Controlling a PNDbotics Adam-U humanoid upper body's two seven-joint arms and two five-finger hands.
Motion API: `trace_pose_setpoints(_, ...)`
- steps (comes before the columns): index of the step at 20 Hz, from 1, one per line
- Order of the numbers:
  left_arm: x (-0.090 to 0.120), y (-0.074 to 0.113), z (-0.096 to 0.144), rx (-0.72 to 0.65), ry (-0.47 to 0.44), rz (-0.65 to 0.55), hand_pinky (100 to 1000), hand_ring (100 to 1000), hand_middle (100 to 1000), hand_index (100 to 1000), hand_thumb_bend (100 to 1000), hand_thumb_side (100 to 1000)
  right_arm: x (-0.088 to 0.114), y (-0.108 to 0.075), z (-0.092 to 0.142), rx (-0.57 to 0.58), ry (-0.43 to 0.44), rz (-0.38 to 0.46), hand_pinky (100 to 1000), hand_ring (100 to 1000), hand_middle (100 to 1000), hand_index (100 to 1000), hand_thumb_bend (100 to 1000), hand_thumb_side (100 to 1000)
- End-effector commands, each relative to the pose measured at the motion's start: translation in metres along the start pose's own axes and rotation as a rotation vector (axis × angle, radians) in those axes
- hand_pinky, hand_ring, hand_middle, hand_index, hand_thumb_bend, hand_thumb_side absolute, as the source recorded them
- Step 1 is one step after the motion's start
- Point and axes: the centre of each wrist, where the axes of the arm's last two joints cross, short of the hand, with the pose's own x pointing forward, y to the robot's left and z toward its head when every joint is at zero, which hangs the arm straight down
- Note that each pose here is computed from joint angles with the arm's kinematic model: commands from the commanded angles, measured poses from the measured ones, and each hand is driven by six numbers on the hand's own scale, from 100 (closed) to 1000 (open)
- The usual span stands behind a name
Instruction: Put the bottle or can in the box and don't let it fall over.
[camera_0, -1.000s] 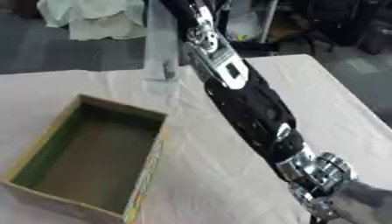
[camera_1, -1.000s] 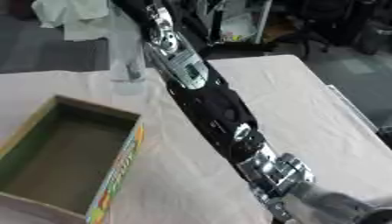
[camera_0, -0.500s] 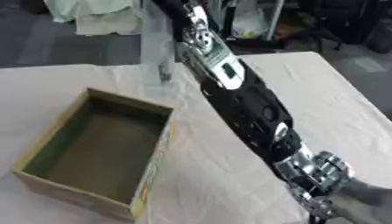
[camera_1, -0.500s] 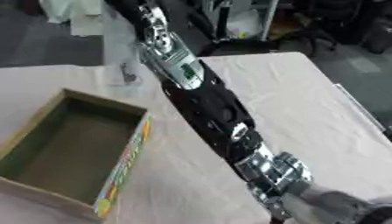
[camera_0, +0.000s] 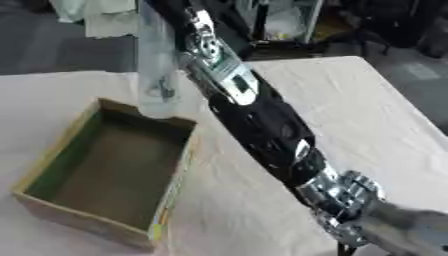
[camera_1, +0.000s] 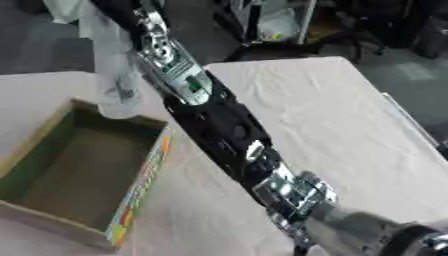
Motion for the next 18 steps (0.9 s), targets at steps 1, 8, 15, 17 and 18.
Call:
trace_pose_setpoints(1,0.012,0.001,-0.004,0.018,-0.045,-0.002,1000,934,1000,792,206,808,0.001,0.002,-0.003,0.009,0.007,0.025,100,290,404,331,100,470)
trace_pose_setpoints(8,0.018,0.005,-0.004,0.066,-0.072,-0.001,1000,934,1000,792,208,804,-0.022,0.008,0.009,0.054,0.065,0.086,201,368,488,410,100,470)
trace_pose_setpoints(15,0.02,0.004,-0.004,0.071,-0.083,-0.001,1000,934,1000,793,208,802,-0.046,0.01,0.016,0.056,0.144,0.08,266,394,513,426,100,470)
trace_pose_setpoints(17,0.02,0.004,-0.005,0.073,-0.084,0.0,1000,935,1000,794,209,803,-0.05,0.01,0.018,0.048,0.144,0.071,296,415,533,442,100,470)
trace_pose_setpoints(18,0.02,0.004,-0.005,0.076,-0.084,0.0,1000,934,1000,793,211,805,-0.052,0.01,0.018,0.038,0.136,0.065,316,430,546,450,100,470)
